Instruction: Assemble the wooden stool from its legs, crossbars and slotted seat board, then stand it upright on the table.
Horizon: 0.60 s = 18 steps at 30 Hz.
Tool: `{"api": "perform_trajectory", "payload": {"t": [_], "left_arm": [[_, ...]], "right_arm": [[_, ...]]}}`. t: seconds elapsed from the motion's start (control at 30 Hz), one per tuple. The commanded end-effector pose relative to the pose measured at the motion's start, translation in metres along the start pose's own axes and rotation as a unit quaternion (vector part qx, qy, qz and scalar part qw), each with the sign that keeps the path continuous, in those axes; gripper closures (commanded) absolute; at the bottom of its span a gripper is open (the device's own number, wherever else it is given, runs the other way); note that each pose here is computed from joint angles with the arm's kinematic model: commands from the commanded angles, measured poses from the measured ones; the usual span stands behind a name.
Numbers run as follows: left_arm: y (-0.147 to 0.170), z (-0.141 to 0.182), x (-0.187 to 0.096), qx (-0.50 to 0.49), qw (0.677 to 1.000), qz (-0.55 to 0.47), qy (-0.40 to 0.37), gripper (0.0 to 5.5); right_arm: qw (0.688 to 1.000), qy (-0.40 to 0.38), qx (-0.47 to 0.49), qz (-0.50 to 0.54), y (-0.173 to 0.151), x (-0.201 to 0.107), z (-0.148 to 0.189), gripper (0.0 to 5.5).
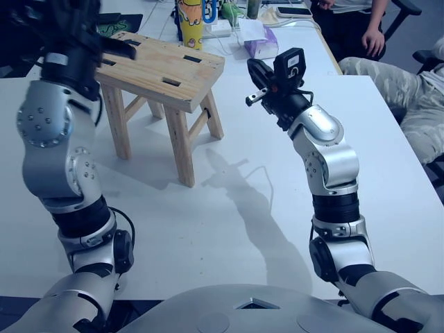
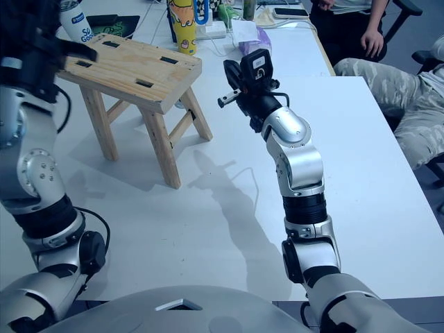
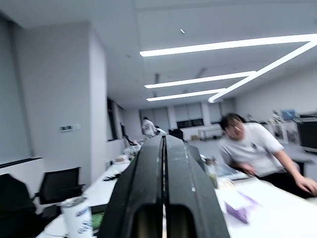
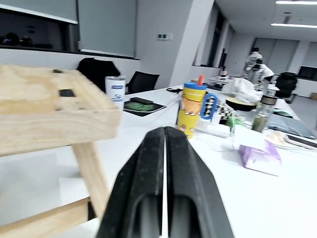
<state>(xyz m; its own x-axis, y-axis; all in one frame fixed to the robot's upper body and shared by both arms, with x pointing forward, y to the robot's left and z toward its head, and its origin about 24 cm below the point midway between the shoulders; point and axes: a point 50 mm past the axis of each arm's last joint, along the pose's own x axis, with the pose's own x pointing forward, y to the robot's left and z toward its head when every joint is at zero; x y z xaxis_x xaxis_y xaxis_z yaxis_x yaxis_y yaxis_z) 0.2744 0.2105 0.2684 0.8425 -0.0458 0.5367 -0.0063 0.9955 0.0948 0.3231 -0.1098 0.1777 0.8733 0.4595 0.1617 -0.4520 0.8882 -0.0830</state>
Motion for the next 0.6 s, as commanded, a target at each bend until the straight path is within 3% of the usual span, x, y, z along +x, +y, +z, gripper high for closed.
{"api": "perform_trajectory", "payload": {"t": [0.03,0.13,0.23,0.33,0.47,0.6], "left_arm": [[0.050,-0.031,-0.018,0.021,0.990,0.126,0.058,5.50],[0.067,-0.075,-0.053,0.030,0.976,0.152,0.154,5.50],[0.048,-0.116,-0.097,0.078,0.965,0.071,0.242,5.50],[0.027,-0.135,-0.128,0.045,0.957,0.039,0.283,5.50],[0.004,-0.143,-0.146,0.020,0.954,0.009,0.298,5.50],[-0.015,-0.149,-0.146,0.008,0.957,-0.011,0.290,5.50]], "right_arm": [[0.994,0.017,0.008,-0.104,-0.017,-0.015,-0.021,5.49],[0.985,0.044,-0.010,-0.165,-0.028,-0.034,-0.049,5.49],[0.976,0.077,-0.046,-0.199,-0.036,-0.064,-0.083,5.49],[0.970,0.102,-0.060,-0.211,-0.037,-0.089,-0.104,5.49],[0.967,0.110,-0.067,-0.218,-0.034,-0.099,-0.116,5.49],[0.968,0.106,-0.057,-0.220,-0.031,-0.096,-0.121,5.49]]}}
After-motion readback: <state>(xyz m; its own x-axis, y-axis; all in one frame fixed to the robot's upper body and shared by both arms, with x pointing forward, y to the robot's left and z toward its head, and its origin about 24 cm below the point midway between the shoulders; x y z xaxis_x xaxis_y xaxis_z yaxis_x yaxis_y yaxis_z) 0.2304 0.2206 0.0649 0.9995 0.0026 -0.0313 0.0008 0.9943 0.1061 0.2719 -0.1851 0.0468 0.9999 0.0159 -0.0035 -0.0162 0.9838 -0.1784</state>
